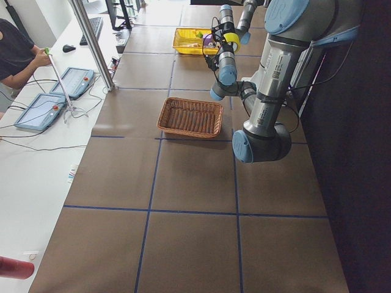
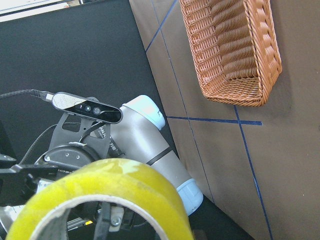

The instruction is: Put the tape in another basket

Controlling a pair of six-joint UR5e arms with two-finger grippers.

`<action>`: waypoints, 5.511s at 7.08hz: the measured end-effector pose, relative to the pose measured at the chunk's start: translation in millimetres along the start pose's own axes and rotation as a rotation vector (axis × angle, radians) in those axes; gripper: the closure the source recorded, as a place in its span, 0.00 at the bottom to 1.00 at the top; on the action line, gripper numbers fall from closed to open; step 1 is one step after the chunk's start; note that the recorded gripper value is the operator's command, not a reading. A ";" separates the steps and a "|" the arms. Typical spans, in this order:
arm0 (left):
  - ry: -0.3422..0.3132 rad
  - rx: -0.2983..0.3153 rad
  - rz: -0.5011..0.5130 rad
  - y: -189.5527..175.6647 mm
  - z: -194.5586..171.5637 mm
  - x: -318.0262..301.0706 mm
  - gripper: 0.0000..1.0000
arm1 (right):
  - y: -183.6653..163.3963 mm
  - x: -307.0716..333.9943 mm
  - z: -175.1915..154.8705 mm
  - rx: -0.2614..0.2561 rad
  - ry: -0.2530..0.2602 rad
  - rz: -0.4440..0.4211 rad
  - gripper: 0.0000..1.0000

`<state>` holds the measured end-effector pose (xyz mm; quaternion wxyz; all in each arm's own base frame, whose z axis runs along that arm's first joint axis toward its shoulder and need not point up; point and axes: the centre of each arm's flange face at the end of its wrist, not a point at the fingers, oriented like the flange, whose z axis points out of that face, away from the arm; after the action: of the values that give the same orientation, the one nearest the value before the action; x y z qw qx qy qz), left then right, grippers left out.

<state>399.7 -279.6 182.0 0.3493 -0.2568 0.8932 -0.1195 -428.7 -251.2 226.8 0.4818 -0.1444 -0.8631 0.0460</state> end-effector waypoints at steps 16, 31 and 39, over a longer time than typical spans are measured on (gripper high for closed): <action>0.017 0.067 0.028 -13.6 -38.0 27.5 0.96 | -4.8 2.3 -5.8 0.035 -0.005 -0.003 0.00; -1.201 0.594 0.423 -134.1 -55.0 3.9 1.00 | -246.5 -59.4 -269.0 0.307 1.304 -0.517 0.00; -1.441 0.596 0.569 -216.7 -75.8 -33.6 0.00 | -223.2 -49.2 -415.3 0.203 1.315 -0.540 0.00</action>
<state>450.0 -440.8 341.2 0.9062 0.0684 0.4123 -0.0643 -99.3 -503.4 456.1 0.9075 0.1220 -0.3913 -0.0913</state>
